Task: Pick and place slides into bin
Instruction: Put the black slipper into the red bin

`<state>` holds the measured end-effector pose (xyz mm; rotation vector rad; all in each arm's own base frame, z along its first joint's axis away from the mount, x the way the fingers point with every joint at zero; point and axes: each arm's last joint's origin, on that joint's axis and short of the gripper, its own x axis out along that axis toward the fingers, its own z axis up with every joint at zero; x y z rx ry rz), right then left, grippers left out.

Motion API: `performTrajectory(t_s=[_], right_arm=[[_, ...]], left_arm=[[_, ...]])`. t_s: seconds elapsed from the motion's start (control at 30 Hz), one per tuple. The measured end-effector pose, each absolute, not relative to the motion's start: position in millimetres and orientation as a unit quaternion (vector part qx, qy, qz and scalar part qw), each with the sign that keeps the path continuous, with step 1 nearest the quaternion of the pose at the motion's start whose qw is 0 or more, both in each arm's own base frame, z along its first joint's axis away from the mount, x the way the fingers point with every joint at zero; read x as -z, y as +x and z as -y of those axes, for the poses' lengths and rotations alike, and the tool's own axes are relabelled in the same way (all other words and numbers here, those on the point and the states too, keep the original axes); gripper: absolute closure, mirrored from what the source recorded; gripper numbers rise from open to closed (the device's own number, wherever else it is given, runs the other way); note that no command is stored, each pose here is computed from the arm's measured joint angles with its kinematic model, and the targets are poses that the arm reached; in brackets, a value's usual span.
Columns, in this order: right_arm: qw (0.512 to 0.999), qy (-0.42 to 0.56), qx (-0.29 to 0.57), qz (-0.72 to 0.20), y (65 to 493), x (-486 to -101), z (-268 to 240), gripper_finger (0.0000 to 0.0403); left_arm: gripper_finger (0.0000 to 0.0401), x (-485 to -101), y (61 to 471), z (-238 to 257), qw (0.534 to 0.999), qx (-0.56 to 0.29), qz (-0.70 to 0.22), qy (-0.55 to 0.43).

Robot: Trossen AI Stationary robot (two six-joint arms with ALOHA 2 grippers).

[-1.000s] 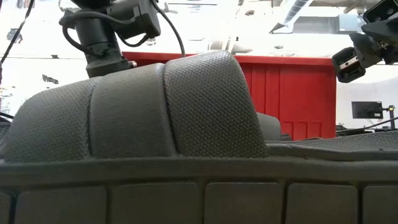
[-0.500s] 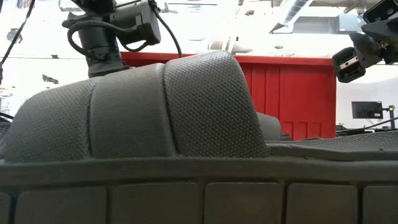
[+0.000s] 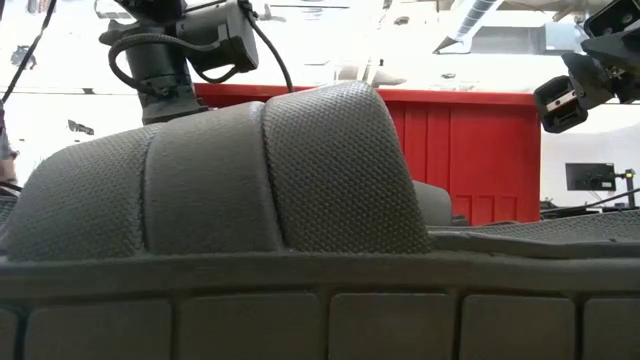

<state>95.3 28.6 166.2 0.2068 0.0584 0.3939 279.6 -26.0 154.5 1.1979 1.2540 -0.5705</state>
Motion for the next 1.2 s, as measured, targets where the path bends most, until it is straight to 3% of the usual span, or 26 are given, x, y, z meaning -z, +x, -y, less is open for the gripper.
performTrajectory(t_s=[1.2], right_arm=[[0.975, 0.102, -0.195, -0.029, 95, -166, -29, 0.0338]], left_arm=[[0.0401, -164, 275, 49, 0.587, 0.171, -0.558, 0.561]])
